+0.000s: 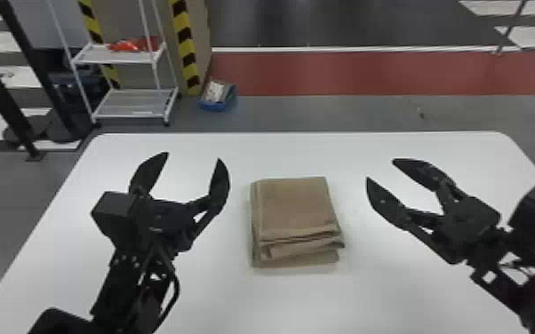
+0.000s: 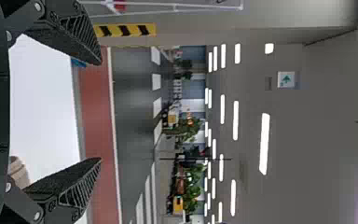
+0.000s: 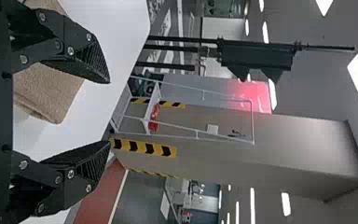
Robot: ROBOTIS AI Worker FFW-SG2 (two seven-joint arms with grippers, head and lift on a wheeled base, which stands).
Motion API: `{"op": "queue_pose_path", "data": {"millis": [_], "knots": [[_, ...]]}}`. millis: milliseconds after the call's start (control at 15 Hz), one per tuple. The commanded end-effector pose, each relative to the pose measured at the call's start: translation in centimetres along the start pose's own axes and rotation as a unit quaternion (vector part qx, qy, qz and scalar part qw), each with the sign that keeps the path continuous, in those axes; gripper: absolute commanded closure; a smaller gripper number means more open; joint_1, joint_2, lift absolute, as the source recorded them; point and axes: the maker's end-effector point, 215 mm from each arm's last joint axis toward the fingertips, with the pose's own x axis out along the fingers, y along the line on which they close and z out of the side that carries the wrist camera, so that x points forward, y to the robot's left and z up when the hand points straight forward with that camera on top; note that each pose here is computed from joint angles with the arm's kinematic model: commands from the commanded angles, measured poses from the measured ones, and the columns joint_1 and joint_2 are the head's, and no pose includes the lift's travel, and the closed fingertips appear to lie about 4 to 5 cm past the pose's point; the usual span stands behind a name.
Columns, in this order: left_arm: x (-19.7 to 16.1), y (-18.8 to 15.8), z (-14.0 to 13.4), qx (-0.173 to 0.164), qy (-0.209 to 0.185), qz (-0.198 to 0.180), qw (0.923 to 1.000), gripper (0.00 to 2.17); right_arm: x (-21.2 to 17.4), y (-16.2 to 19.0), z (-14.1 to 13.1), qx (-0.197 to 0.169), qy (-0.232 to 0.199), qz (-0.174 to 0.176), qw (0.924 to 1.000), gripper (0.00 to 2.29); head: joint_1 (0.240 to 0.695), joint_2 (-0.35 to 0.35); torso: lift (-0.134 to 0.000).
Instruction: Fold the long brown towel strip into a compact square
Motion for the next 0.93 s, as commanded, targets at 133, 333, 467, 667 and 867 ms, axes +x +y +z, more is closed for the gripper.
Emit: {"op": "queue_pose_path", "data": {"millis": [133, 333, 467, 667, 867], "knots": [[-1.3, -0.1, 0.7, 0.001, -0.033, 0.021, 0.9992, 0.07, -5.5, -3.7, 0.2, 0.018, -0.016, -0.096, 0.9951, 0.08, 0.695, -0.033, -0.124], [-2.2, -0.9, -0.7, 0.012, -0.020, 0.016, 0.9996, 0.07, -7.3, -3.3, -0.5, 0.029, -0.025, -0.124, 0.9915, 0.08, 0.695, -0.066, -0.124], [-2.6, -1.5, -1.1, 0.011, -0.015, 0.010, 0.9998, 0.07, -9.2, -3.9, 0.2, 0.036, -0.050, -0.156, 0.9858, 0.09, 0.695, -0.082, -0.124], [-2.9, -2.1, -1.8, 0.012, -0.001, 0.008, 0.9999, 0.07, -10.2, -4.6, 1.0, 0.043, -0.060, -0.193, 0.9784, 0.09, 0.695, -0.114, -0.124], [-3.2, -2.6, -1.3, 0.011, -0.001, 0.004, 0.9999, 0.07, -10.6, -4.8, 0.4, 0.050, -0.048, -0.203, 0.9768, 0.09, 0.695, -0.140, -0.124]]}}
